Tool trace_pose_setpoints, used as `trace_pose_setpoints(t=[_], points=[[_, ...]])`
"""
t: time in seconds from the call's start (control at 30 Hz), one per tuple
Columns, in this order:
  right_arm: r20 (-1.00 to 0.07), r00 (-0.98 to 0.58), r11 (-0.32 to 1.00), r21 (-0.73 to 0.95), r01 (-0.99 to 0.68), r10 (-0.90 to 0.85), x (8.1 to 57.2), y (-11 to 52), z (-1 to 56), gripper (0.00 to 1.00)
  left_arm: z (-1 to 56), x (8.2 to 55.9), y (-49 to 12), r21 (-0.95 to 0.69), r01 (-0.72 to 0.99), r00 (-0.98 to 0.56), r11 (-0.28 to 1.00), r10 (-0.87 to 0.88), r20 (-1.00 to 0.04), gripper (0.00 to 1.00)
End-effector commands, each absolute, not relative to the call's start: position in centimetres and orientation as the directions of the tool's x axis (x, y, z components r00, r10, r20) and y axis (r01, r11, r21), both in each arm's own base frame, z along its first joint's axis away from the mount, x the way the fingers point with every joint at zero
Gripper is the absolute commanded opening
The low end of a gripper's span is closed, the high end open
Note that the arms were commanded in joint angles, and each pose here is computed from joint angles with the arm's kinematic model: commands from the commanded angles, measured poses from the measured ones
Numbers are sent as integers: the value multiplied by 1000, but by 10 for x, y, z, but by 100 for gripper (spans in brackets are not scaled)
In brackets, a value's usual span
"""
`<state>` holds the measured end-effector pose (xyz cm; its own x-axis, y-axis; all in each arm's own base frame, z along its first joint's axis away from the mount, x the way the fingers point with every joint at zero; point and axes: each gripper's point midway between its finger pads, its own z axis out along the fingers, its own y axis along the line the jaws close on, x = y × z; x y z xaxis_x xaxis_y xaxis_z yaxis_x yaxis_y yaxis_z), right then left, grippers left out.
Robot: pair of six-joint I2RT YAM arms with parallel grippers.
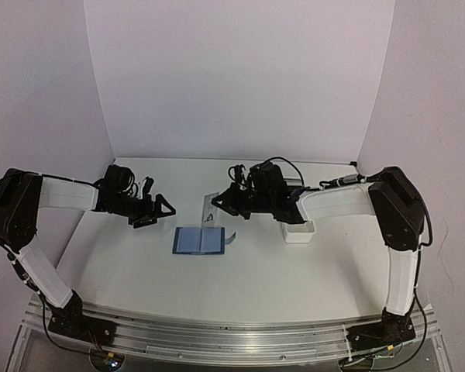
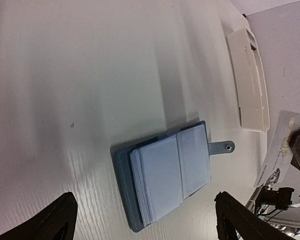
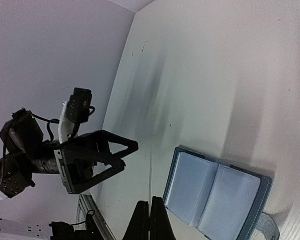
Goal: Put the credit cards into the card holder
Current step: Pick up the credit card from the storage box, then insert the credit card into the card holder.
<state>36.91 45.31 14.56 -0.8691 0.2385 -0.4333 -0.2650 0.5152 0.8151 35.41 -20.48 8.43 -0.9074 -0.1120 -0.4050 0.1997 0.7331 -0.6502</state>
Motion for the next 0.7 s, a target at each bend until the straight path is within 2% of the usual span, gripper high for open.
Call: trace_pose_setpoints(t=[0.0,0.17,0.33,0.43,0.6,0.67], points=[[-335,-862,418,894,-164,379,376,453,152,0,59,331,-206,-732,-8,-955,682,-222,-197,96],[-305,-873,482,871,-95,380,373,446,97,0,33,327,-211,-753,-139,-956,644,-285,-68,96],[-246,-905,456,888,-66,347,365,454,61,0,16,322,-225,-774,-141,-965,618,-260,-31,93],[-224,-906,456,889,-40,358,362,445,47,0,4,312,-224,-771,-185,-964,609,-264,22,85],[-204,-919,453,891,-30,339,358,446,32,0,2,308,-231,-820,-149,-971,552,-240,14,75],[-181,-923,447,895,-12,338,356,446,24,0,-2,309,-233,-823,-137,-973,552,-229,9,65]])
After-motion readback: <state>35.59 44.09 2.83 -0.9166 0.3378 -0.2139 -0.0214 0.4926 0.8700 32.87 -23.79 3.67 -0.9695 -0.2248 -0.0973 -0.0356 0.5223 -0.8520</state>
